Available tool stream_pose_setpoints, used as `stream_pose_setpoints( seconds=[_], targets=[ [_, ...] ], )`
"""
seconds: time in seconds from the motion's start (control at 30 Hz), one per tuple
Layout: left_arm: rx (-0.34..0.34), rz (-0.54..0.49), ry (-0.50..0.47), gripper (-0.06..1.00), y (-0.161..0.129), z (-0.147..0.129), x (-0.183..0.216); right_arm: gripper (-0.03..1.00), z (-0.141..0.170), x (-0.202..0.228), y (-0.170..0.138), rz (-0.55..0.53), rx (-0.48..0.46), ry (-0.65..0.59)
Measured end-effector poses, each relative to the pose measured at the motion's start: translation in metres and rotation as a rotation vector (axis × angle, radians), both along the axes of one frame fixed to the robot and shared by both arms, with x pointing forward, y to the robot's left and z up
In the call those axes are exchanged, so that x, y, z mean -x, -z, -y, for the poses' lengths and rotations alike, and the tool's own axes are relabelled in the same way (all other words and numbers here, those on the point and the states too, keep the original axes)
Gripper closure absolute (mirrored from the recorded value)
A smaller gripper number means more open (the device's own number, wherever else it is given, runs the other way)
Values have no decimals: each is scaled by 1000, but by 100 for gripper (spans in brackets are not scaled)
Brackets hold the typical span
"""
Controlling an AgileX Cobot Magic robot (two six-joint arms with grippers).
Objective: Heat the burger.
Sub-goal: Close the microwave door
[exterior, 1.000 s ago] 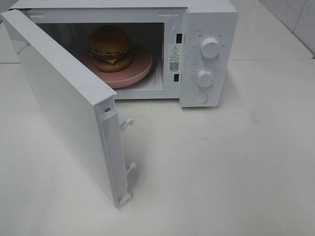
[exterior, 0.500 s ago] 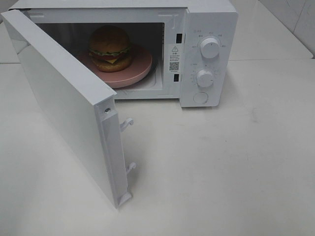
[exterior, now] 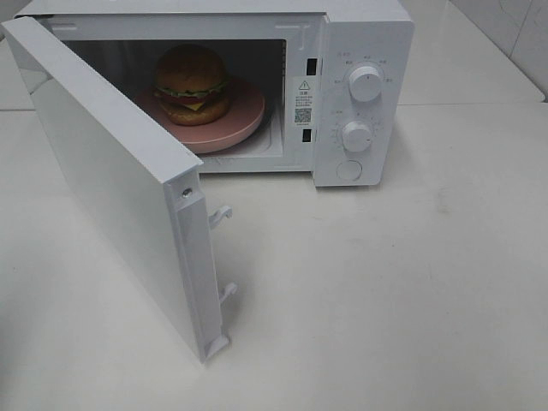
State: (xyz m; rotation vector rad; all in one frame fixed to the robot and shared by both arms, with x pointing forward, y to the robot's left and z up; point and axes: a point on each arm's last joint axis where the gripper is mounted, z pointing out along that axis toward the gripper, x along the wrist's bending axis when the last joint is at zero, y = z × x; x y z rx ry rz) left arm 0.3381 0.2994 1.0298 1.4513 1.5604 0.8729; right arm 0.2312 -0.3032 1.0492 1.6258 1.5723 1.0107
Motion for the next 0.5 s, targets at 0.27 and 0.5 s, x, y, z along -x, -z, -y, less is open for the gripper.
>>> stream_pose_setpoints(
  seconds=[0.27,0.5],
  targets=[
    [-19,81,-8,94,18,-2,-17,22,0,0,0,0,0,0],
    [-49,24,55,94,28,4,-34,22,0,0,0,0,0,0]
  ],
)
